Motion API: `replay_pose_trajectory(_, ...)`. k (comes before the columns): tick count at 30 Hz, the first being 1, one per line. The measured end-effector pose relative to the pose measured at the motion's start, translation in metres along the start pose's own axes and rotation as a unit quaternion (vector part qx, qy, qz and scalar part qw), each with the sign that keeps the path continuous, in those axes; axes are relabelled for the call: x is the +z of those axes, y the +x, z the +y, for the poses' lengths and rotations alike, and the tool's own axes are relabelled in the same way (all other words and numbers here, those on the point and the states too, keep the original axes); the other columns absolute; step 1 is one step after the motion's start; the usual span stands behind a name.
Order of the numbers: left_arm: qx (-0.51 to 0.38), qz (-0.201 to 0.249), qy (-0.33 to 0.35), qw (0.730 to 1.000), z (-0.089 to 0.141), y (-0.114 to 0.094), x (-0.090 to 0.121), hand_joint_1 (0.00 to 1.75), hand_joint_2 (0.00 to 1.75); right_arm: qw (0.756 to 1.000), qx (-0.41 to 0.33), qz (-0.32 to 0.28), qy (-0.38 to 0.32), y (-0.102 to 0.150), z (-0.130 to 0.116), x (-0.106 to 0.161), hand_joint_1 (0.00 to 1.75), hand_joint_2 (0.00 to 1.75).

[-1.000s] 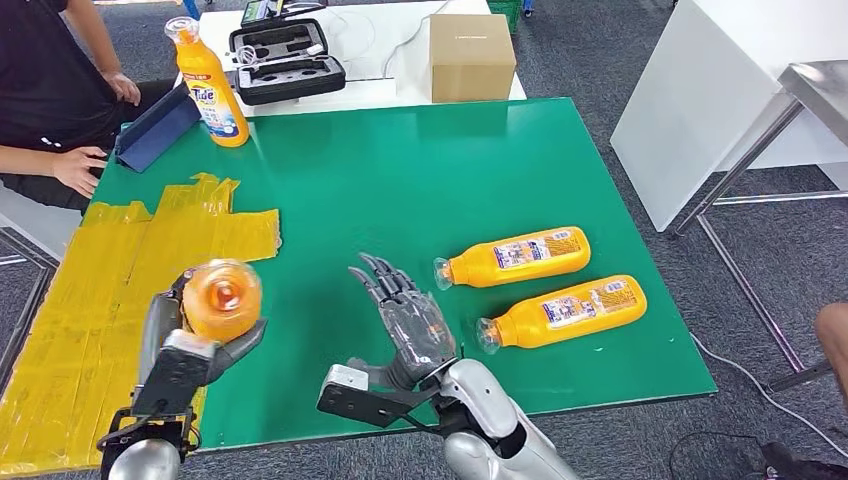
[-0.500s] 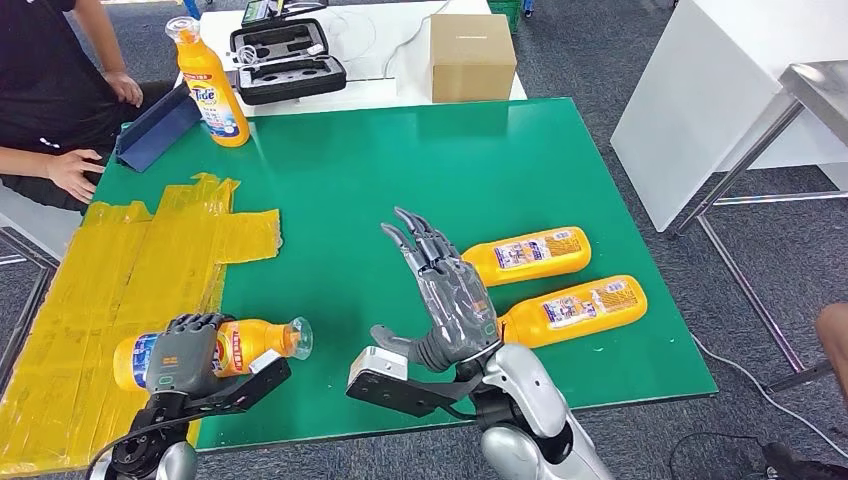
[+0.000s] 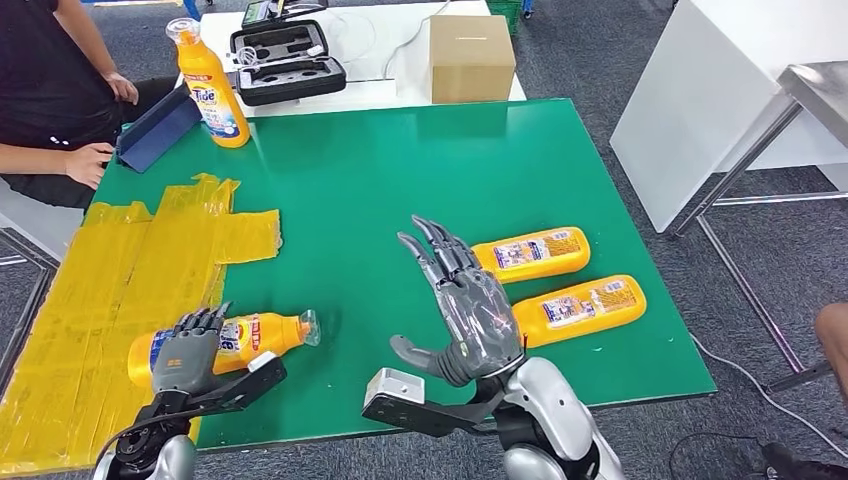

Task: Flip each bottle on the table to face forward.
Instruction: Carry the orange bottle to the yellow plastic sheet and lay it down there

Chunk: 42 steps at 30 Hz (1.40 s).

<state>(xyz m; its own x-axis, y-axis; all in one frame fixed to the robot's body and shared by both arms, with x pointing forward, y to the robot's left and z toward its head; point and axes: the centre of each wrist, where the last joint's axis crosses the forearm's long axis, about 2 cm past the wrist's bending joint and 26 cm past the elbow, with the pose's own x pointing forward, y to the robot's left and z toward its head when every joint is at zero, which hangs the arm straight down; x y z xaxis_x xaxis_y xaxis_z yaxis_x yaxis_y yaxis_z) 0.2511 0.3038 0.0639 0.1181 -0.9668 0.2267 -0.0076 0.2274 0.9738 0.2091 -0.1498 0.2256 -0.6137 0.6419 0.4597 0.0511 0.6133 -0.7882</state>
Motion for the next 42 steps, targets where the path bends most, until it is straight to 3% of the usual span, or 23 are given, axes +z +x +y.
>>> replay_pose_trajectory(15,-0.007,0.018,0.051,0.999,0.005,-0.02,0.012,0.0,0.0,0.997,0.053,0.045,0.027,-0.034,-0.009,0.042,0.0,1.75)
replay_pose_trajectory(19,0.045,0.004,0.118,0.992,0.011,-0.018,0.02,0.0,0.0,0.996,0.064,0.055,0.033,-0.038,-0.01,0.052,0.0,1.75)
replay_pose_trajectory(24,0.188,-0.024,0.26,0.947,0.041,-0.007,0.043,0.0,0.0,0.993,0.082,0.08,0.038,-0.053,-0.017,0.086,0.0,1.75)
replay_pose_trajectory(29,0.304,-0.047,0.32,0.896,0.069,0.004,0.059,0.0,0.0,0.986,0.113,0.12,0.036,-0.068,-0.033,0.12,0.0,1.75)
replay_pose_trajectory(36,0.551,-0.093,0.262,0.787,0.088,0.016,0.08,0.0,0.0,0.961,0.136,0.228,0.079,-0.096,-0.065,0.185,0.0,1.75)
replay_pose_trajectory(42,0.589,-0.115,0.228,0.767,0.093,0.025,0.091,0.0,0.0,0.933,0.183,0.285,0.118,-0.123,-0.103,0.208,0.0,1.75)
